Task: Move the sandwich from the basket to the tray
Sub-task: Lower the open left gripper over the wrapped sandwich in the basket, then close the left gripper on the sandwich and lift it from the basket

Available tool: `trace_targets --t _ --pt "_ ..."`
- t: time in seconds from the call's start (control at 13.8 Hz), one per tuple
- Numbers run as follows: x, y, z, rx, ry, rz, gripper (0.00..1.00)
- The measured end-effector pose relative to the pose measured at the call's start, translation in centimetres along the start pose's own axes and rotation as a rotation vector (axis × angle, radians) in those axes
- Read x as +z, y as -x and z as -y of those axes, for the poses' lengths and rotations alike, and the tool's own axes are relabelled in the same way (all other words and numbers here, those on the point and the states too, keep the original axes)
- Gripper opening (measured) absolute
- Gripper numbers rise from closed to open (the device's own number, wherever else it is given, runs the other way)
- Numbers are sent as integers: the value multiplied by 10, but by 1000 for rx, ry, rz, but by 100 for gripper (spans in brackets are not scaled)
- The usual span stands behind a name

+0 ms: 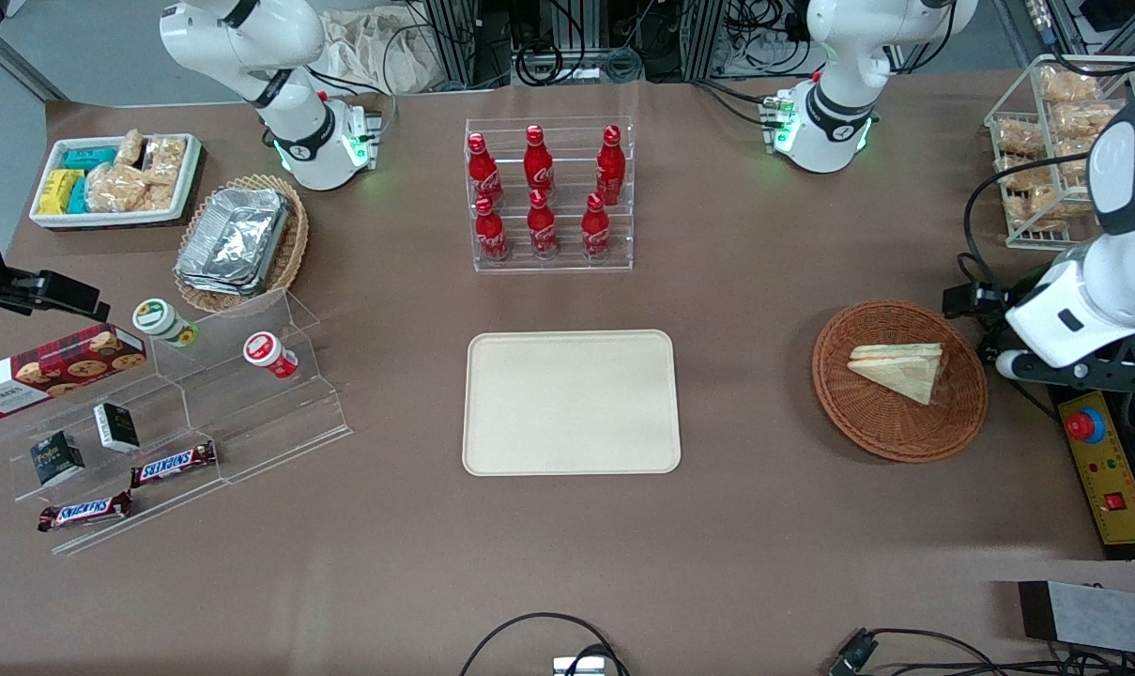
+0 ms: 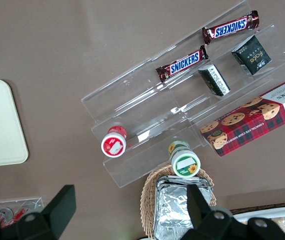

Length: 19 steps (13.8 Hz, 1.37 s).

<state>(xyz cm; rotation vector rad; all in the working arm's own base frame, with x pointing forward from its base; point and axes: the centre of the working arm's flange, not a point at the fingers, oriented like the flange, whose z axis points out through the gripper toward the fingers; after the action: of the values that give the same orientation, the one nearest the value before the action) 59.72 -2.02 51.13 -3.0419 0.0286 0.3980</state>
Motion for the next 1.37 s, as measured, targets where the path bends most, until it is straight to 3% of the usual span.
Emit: trace_targets --t 0.29,0.58,0.72,0.87,1.37 --pt "68 -14 5 -233 11 -73 100" --pt "156 -17 28 -529 59 -153 100" --pt "192 -10 37 -624 74 -151 100" --pt "215 -3 44 -687 75 -125 100" --pt "244 4 80 -836 68 -69 100"
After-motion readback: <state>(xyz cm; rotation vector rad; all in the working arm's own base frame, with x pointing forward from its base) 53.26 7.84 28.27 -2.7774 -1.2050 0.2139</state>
